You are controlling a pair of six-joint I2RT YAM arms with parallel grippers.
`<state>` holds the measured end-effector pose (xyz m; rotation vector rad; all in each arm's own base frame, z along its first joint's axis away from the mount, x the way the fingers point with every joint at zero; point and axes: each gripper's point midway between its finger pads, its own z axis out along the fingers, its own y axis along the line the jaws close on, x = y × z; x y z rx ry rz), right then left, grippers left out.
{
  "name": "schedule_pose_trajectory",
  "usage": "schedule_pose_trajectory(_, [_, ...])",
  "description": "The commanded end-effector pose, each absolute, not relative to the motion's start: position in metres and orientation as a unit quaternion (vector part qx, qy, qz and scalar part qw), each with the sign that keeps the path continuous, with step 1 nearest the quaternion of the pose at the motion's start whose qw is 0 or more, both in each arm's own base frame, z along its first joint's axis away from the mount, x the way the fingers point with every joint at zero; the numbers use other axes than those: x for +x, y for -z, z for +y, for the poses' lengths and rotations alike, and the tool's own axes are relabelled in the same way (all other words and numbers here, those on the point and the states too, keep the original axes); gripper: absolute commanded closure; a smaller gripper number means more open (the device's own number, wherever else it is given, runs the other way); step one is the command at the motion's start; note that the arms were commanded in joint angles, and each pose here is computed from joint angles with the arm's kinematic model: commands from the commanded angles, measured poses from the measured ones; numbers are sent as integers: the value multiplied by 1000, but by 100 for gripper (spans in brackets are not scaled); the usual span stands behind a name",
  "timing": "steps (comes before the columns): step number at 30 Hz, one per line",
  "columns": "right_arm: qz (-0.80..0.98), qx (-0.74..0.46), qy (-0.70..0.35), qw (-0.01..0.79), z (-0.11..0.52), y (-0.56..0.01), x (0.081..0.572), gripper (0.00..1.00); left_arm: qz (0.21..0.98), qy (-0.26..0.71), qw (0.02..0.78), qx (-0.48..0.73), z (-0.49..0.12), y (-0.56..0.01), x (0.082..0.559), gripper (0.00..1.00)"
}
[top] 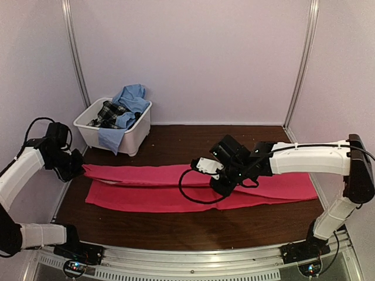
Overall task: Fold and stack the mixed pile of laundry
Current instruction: Adjust the rectangle-folded trousers at the center of the board.
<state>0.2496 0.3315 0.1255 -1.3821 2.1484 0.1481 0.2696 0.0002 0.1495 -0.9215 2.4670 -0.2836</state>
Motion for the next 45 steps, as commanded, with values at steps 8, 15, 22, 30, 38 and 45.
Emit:
schedule_pose_trajectory(8, [816,-549,-79,165,328,-29,209,100,921,65,176,-342,7,-97,234,100])
schedule_pose_trajectory(15, [821,-543,-49,169,329,-28,219,100,924,94,186,-321,-1,-92,251,100])
schedule_pose_trajectory(22, [816,-522,-59,240,332,-107,236,100,919,86,261,-282,6,-171,268,100])
schedule_pose_trajectory(30, [820,-530,-82,200,330,-78,217,100,928,70,195,-310,8,-136,236,100])
schedule_pose_trajectory(38, [813,-548,-128,151,342,-41,193,93,932,58,162,-319,15,-101,221,99])
schedule_pose_trajectory(45, [799,-492,-236,253,351,-137,225,41,911,181,326,-175,-29,-175,287,24])
